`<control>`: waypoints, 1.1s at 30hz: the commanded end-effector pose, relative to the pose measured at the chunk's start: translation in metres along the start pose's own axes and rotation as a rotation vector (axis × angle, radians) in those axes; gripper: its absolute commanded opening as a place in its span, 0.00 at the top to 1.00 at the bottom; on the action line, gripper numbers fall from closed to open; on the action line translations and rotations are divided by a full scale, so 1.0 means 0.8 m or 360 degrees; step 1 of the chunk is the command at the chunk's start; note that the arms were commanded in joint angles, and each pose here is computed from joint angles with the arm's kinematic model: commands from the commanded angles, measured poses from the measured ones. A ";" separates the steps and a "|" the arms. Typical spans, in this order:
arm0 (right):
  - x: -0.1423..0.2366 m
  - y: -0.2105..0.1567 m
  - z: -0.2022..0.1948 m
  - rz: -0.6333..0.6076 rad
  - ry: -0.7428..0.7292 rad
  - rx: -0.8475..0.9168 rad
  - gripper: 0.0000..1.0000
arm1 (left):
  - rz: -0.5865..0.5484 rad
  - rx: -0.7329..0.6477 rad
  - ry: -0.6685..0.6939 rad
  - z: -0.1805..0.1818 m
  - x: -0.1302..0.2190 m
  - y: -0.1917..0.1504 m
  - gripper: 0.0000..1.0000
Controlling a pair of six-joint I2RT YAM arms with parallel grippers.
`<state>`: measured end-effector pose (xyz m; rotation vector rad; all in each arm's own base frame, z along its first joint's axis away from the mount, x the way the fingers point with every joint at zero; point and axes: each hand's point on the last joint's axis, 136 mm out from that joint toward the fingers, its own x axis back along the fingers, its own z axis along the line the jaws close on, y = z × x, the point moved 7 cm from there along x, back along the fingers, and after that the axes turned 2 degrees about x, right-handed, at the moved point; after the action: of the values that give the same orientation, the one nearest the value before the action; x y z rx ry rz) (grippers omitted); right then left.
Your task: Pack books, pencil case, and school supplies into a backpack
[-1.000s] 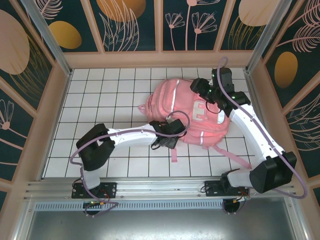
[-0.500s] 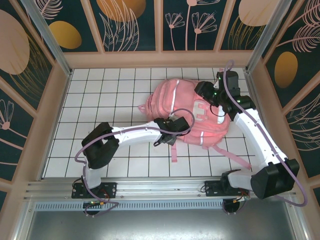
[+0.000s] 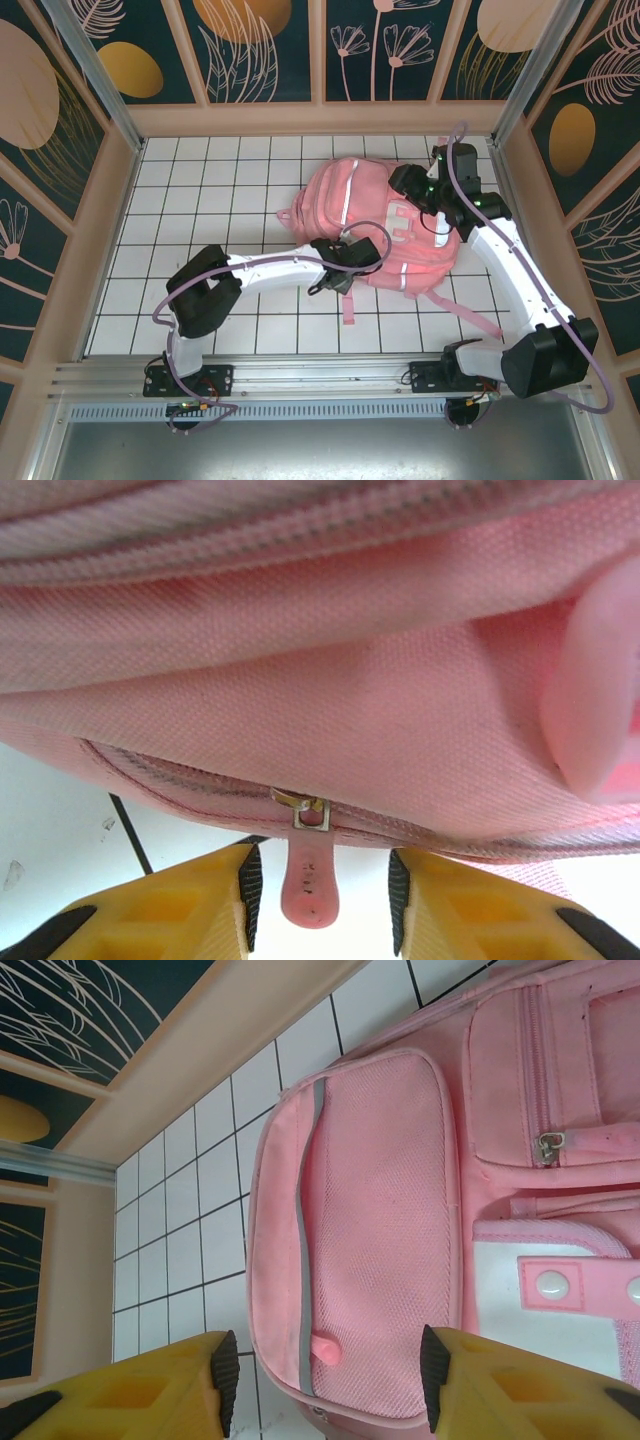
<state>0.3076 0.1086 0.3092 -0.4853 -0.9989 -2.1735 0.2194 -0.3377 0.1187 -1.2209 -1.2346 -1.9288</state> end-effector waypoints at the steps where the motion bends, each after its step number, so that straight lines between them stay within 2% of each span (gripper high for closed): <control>1: 0.007 0.002 0.003 -0.0028 0.0054 0.0010 0.48 | 0.0063 -0.0021 0.0037 0.000 -0.013 -0.016 0.60; 6: 0.007 0.000 0.003 -0.0015 0.0064 0.0009 0.48 | 0.0055 -0.0019 0.0078 0.002 -0.017 -0.021 0.60; 10: 0.007 -0.002 0.004 0.0000 0.0085 0.0008 0.50 | 0.0046 -0.0034 0.0135 0.005 -0.023 -0.023 0.66; 20: 0.011 -0.004 0.005 0.0006 0.0110 0.0012 0.60 | -0.0054 -0.0039 0.0205 0.014 -0.014 -0.013 1.00; 27: 0.013 -0.016 -0.002 0.0031 0.0114 0.0011 0.63 | -0.0094 -0.0026 0.0098 0.012 0.003 -0.006 1.00; 33: 0.018 -0.036 -0.016 0.0049 0.0110 -0.0038 0.58 | -0.0125 0.0011 -0.0038 0.009 0.012 -0.001 1.00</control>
<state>0.2844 0.1075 0.2936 -0.4626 -0.9502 -2.1453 0.2176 -0.3276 0.1132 -1.1680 -1.2394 -1.9761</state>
